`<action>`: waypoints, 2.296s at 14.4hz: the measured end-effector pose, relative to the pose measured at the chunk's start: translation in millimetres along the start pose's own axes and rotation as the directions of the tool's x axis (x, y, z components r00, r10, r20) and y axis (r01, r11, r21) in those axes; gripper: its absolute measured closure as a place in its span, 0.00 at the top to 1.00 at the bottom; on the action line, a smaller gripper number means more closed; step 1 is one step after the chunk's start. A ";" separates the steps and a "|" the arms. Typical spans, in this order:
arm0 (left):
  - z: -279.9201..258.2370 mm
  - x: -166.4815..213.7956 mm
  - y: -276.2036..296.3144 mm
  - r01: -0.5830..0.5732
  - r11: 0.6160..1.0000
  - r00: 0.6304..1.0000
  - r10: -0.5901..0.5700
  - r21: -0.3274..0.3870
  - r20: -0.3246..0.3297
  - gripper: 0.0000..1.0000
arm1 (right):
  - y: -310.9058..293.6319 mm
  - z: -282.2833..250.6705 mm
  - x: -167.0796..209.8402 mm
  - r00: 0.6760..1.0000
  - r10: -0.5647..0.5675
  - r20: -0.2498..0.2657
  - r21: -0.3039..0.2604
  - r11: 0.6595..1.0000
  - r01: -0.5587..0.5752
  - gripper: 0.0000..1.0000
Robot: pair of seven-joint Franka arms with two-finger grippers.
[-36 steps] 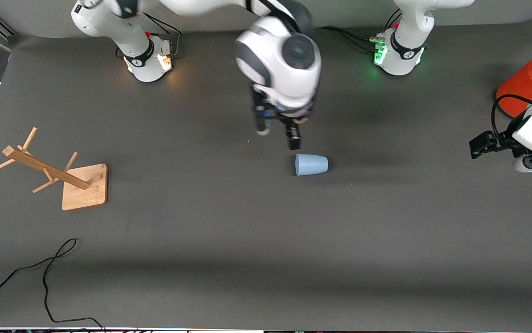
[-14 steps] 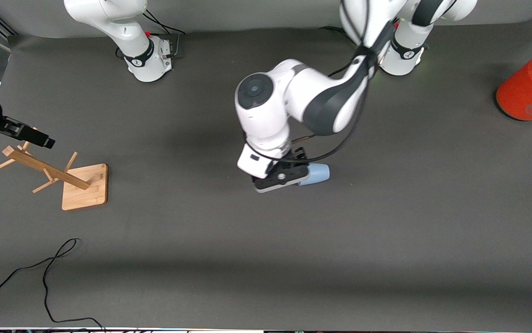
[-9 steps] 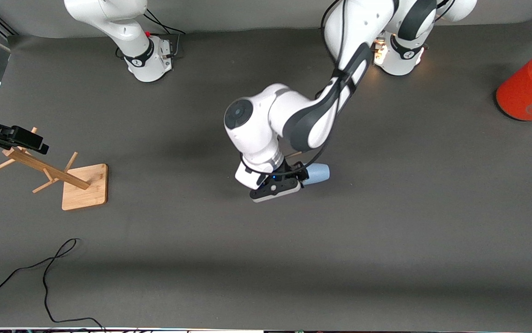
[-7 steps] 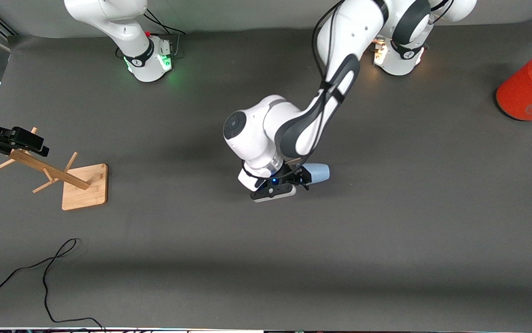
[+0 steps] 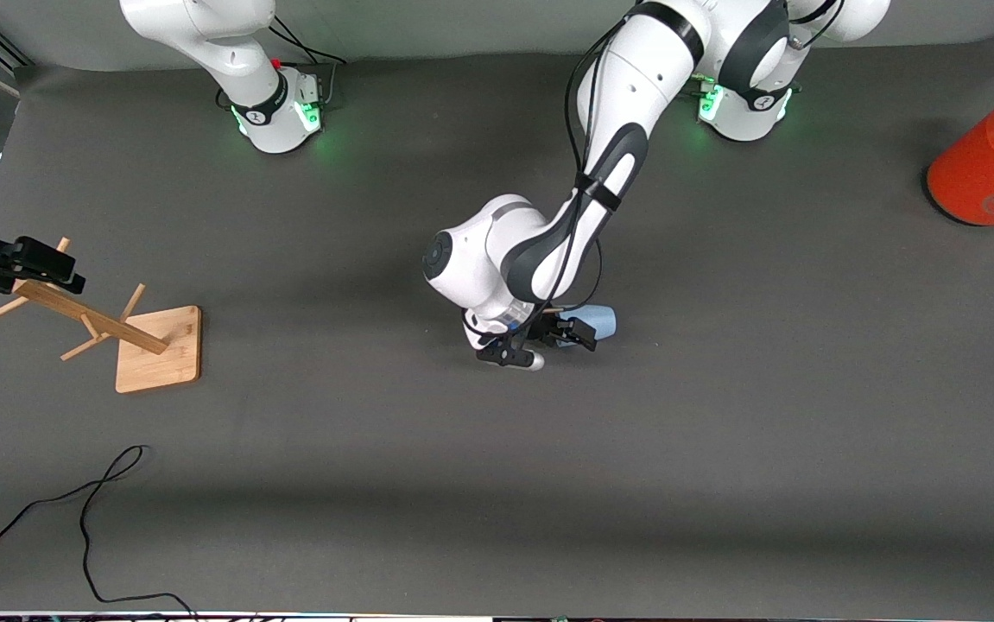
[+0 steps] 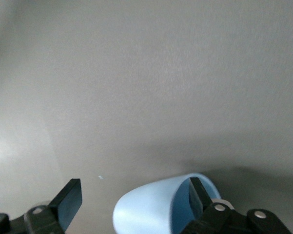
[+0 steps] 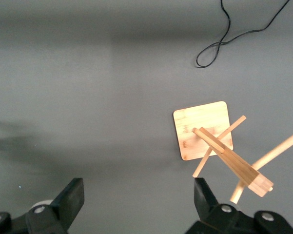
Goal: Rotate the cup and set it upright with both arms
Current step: 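Grasp the cup rim with the left gripper, then rotate the cup upright with the left gripper, opening facing up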
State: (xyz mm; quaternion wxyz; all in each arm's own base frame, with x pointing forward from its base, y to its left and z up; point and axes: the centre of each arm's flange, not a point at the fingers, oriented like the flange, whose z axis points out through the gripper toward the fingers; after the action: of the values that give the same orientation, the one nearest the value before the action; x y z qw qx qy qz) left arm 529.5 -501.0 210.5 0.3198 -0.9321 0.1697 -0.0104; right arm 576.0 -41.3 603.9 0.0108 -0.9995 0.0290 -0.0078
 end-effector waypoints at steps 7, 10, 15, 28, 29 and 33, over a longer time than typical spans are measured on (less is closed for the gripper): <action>16.4 -8.3 2.8 -0.191 0.981 0.980 0.189 0.026 0.056 0.79 | -8.1 0.2 0.0 1.000 -0.017 0.000 0.003 1.000 0.017 1.00; 16.2 -6.0 -2.4 -0.296 0.955 0.954 0.294 0.024 0.058 0.45 | -8.2 -0.3 -0.2 1.000 -0.017 0.000 0.003 1.000 0.017 1.00; 11.2 -2.9 -9.3 -0.319 0.947 0.947 0.318 0.026 0.052 0.06 | -7.8 -0.4 -0.3 1.000 -0.017 0.000 0.003 1.000 0.017 1.00; -108.6 27.5 -281.8 0.365 0.838 0.926 -0.370 -0.406 0.069 0.06 | -7.7 0.4 -0.3 1.000 -0.016 0.001 0.003 1.000 0.016 1.00; -112.6 25.5 -284.2 0.427 0.796 0.895 -0.439 -0.430 0.076 0.06 | -7.7 0.3 -0.3 1.000 -0.016 0.001 0.003 1.000 0.016 1.00; -105.3 10.6 -276.6 0.539 0.655 0.809 -0.578 -0.529 0.109 0.06 | -8.1 0.6 -0.2 1.000 -0.016 0.001 0.003 1.000 0.016 1.00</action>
State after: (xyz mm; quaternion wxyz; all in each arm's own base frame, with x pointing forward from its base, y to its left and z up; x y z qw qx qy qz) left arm 611.6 -362.8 459.2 0.0212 -0.9885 -0.1180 -0.0925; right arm 576.2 -33.2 603.5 0.0123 -0.9997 0.0208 -0.0072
